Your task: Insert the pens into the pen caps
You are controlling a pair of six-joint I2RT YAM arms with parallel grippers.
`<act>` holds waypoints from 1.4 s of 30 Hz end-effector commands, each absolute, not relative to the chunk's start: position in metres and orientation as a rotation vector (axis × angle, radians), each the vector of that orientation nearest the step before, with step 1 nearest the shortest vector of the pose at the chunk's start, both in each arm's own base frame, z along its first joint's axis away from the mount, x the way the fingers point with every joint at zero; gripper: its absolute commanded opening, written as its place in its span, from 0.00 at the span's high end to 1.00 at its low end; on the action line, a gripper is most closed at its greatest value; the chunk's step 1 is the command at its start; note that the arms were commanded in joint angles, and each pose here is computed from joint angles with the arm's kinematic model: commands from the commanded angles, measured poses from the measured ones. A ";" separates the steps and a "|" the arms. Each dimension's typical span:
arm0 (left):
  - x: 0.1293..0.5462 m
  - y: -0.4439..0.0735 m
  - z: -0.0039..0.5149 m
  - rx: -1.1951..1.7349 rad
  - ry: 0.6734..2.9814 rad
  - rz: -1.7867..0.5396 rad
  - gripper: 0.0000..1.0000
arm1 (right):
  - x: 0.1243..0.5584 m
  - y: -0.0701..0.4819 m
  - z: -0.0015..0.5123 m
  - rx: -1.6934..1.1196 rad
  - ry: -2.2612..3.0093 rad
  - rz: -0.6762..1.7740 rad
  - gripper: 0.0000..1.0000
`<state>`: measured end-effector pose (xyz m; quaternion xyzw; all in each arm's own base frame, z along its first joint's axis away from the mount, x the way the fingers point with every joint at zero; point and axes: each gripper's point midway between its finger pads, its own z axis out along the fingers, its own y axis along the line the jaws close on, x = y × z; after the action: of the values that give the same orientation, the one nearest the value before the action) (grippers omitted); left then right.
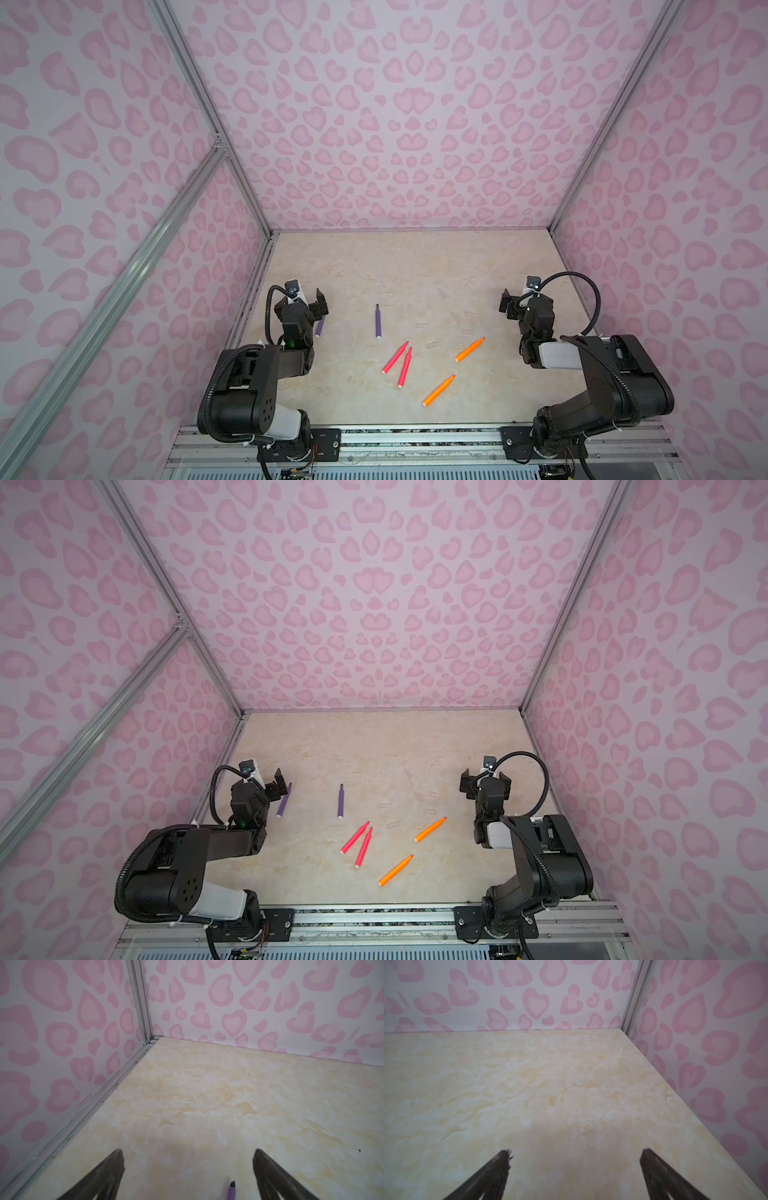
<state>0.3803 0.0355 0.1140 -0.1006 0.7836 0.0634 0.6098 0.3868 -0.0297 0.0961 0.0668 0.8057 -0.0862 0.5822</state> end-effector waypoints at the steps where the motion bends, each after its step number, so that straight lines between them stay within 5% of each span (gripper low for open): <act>1: 0.383 0.036 0.119 -0.229 1.791 0.151 0.02 | 0.389 -0.029 0.099 0.154 1.871 -0.199 0.01; 28: 0.387 0.037 0.131 -0.229 1.806 0.168 0.02 | 0.386 -0.028 0.109 0.142 1.829 -0.206 0.01; 35: 0.363 0.020 0.195 -0.235 1.723 0.159 0.02 | 0.362 -0.038 0.153 0.324 1.817 -0.332 0.01; 39: 0.347 0.010 0.215 -0.391 1.894 -0.025 0.02 | 0.344 -0.051 0.177 0.780 1.916 -0.180 0.01; 42: 0.341 -0.006 0.237 -0.392 1.906 -0.159 0.02 | 0.333 -0.042 0.179 0.808 2.052 -0.105 0.01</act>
<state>0.3598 0.0065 0.2782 -0.1402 0.7419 -0.0218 0.6554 0.3756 -0.0410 0.2474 0.2669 0.7519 -0.0386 0.6016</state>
